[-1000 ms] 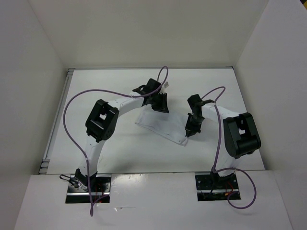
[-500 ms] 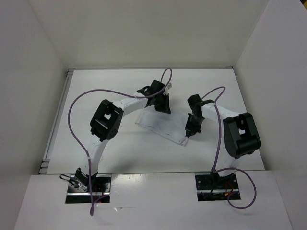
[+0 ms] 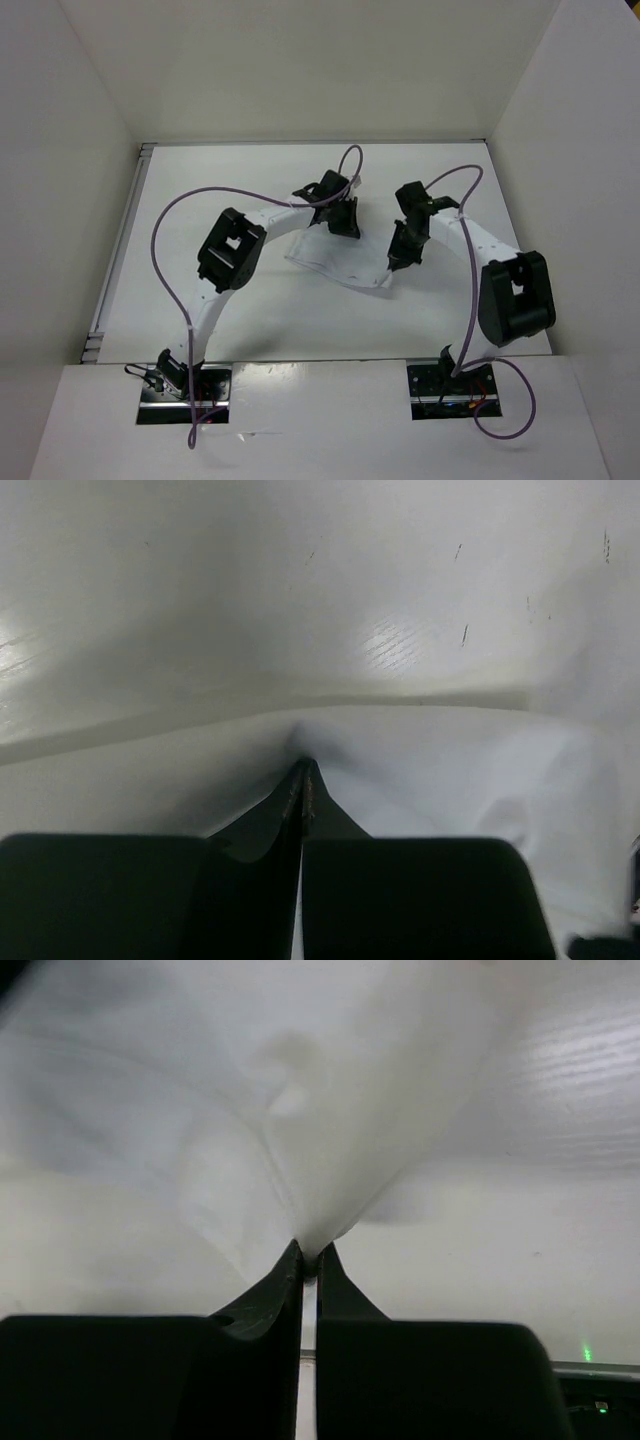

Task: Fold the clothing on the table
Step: Fold the skirt

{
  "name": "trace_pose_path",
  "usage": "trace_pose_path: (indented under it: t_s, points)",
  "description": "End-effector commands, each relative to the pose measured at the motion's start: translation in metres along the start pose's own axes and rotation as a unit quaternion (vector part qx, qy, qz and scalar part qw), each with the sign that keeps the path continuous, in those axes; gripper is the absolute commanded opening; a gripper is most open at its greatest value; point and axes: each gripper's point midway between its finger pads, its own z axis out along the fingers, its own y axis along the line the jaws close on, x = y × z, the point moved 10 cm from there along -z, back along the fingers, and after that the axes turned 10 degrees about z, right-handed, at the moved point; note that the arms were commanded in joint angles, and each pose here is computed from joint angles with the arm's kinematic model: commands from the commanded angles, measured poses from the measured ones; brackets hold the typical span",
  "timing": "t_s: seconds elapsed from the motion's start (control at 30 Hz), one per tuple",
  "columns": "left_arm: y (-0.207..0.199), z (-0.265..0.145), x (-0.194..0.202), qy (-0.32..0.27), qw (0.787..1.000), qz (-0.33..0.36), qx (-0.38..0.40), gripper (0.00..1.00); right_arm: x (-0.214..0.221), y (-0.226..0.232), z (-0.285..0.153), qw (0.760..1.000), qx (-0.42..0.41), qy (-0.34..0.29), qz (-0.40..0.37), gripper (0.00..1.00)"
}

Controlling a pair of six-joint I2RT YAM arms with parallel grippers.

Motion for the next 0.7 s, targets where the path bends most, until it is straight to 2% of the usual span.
trace_pose_path:
  t_s: [0.0, 0.07, 0.33, 0.47, 0.53, 0.57, 0.6, 0.67]
  points:
    - [-0.004, 0.012, 0.006, 0.004, 1.000, -0.009, -0.004, 0.00, -0.008, 0.023, -0.056, 0.996, -0.057, -0.069, -0.019, 0.00]
    - [-0.008, 0.015, 0.013, 0.015, 1.000, -0.008, 0.001, 0.00, -0.010, 0.035, -0.070, 0.993, -0.085, -0.079, -0.034, 0.00]
    - [-0.031, 0.010, 0.022, 0.029, 0.998, -0.009, 0.055, 0.00, 0.007, 0.090, -0.068, 0.973, -0.196, -0.027, -0.116, 0.00]
    - [-0.035, -0.014, 0.017, 0.018, 0.998, -0.010, 0.051, 0.01, 0.007, 0.087, -0.061, 0.975, -0.183, -0.026, -0.124, 0.00]
    - [-0.033, -0.043, 0.002, -0.011, 0.999, -0.017, 0.037, 0.06, 0.008, 0.083, -0.056, 0.977, -0.171, -0.024, -0.128, 0.00]
    - [-0.022, -0.053, 0.003, -0.014, 0.999, -0.027, 0.025, 0.16, 0.010, 0.080, -0.057, 0.977, -0.170, -0.024, -0.128, 0.00]
    - [-0.019, -0.064, -0.001, -0.025, 0.999, -0.030, 0.018, 0.21, 0.011, 0.076, -0.054, 0.978, -0.159, -0.023, -0.131, 0.00]
    - [-0.008, -0.099, -0.015, -0.061, 0.997, -0.041, -0.013, 0.23, 0.012, 0.073, -0.054, 0.979, -0.152, -0.024, -0.130, 0.00]
